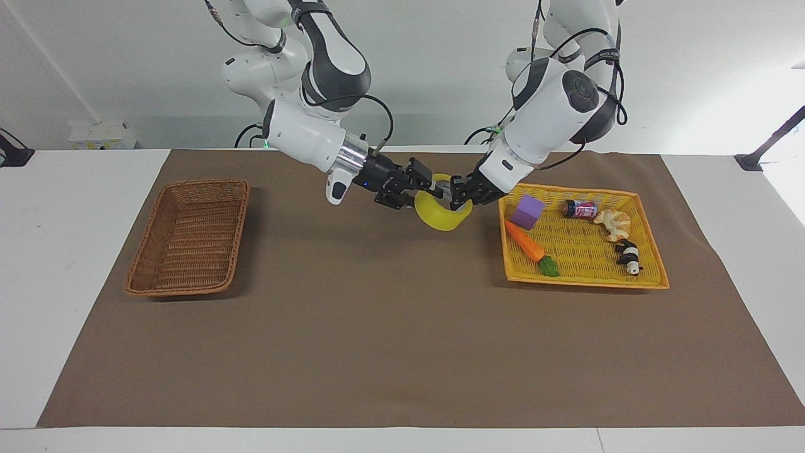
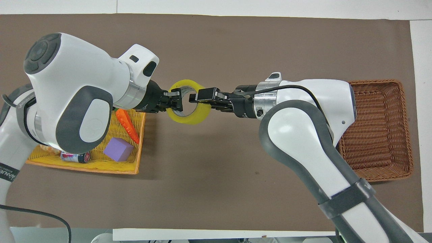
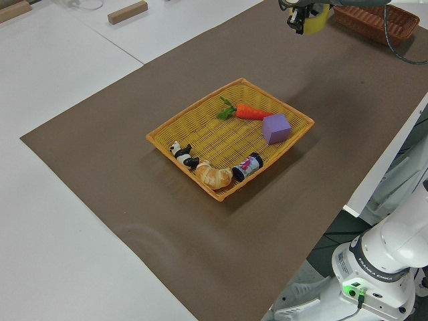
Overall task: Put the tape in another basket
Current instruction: 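Open the left gripper and withdraw it while the right gripper holds tape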
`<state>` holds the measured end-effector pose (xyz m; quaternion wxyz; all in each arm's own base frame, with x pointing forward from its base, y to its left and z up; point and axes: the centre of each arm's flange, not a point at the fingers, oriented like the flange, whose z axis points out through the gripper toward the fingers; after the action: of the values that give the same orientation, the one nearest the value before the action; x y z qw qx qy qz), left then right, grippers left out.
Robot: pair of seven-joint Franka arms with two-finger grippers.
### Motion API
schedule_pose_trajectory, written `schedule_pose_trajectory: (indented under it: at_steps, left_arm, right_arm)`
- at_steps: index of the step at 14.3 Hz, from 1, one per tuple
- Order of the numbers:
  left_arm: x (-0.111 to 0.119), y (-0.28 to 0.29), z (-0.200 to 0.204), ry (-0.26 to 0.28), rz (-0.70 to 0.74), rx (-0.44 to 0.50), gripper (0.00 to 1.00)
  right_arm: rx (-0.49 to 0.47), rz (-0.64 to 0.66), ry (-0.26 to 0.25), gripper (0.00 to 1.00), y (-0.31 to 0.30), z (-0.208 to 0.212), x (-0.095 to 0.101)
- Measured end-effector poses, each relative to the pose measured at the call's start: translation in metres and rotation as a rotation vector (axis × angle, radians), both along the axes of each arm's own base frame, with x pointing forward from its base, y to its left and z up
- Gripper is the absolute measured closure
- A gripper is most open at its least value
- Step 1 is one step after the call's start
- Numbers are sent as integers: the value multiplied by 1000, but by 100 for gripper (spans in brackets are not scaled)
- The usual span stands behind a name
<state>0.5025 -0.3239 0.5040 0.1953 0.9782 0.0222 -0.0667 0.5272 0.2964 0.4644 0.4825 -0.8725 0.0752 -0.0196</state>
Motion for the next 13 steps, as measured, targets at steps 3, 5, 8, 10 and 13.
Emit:
schedule_pose_trajectory:
  at_steps: [3,5,8,10,13]
  left_arm:
    - [-2,-2,0,2,-5,0,78]
    - [-2,-2,0,4,1,1,78]
    - [2,1,5,8,40,0,49]
    - [4,7,16,3,52,-3,26]
    - [8,37,50,-1,66,10,6]
  right_arm:
    - [7,13,15,48,-4,-1,1]
    - [8,13,15,48,-4,-1,1]
    - [8,6,16,48,-8,-1,3]
    - [8,3,16,48,-10,-1,4]
    - [9,-2,14,48,-13,1,5]
